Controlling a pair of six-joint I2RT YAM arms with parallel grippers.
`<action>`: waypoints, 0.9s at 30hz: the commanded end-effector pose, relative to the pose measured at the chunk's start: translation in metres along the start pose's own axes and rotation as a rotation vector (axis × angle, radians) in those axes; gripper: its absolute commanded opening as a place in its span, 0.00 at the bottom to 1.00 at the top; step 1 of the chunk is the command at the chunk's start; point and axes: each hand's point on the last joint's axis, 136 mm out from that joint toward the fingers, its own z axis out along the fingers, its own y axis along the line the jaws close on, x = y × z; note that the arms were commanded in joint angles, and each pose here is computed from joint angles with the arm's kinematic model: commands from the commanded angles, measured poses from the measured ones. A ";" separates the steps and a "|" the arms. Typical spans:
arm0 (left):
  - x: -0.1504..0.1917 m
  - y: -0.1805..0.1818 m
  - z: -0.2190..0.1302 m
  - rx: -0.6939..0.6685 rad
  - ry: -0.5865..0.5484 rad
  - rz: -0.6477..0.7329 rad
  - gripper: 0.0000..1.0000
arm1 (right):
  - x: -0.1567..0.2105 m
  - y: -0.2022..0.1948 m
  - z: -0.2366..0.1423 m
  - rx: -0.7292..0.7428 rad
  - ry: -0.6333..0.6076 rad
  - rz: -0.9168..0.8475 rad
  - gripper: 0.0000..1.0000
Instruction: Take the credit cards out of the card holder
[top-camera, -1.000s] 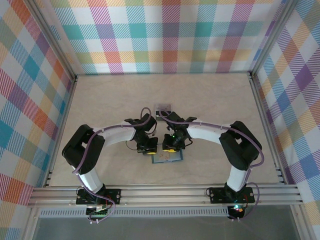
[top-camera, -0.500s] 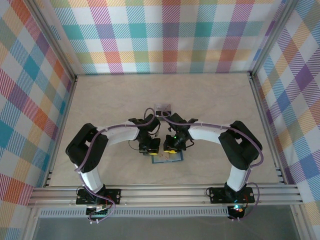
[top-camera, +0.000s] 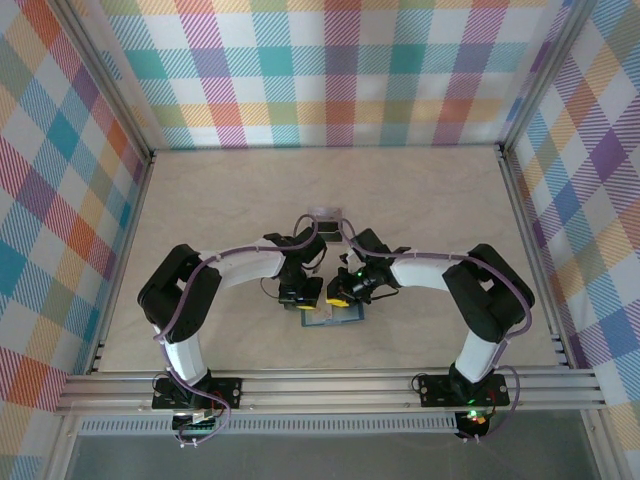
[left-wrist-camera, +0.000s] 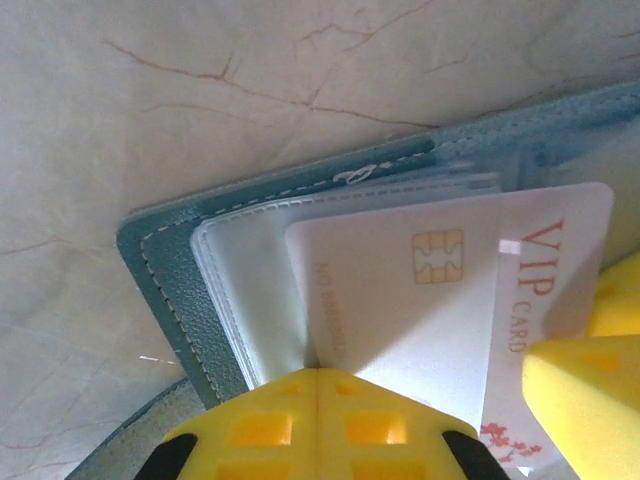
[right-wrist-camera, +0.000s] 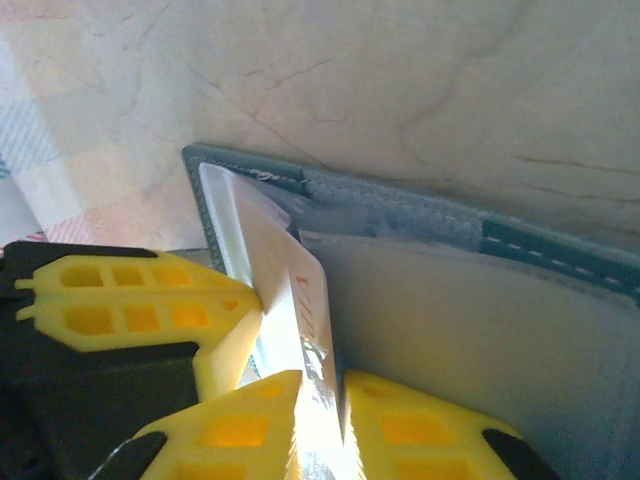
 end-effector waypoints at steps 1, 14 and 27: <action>0.014 0.028 0.012 -0.128 0.054 -0.004 0.00 | 0.000 0.019 -0.006 -0.076 -0.004 -0.031 0.13; 0.017 0.034 0.003 -0.155 0.034 -0.001 0.00 | -0.004 -0.038 -0.033 0.288 -0.065 -0.040 0.06; 0.014 0.039 -0.006 -0.161 0.015 0.001 0.00 | -0.005 -0.054 -0.070 0.523 -0.075 -0.105 0.01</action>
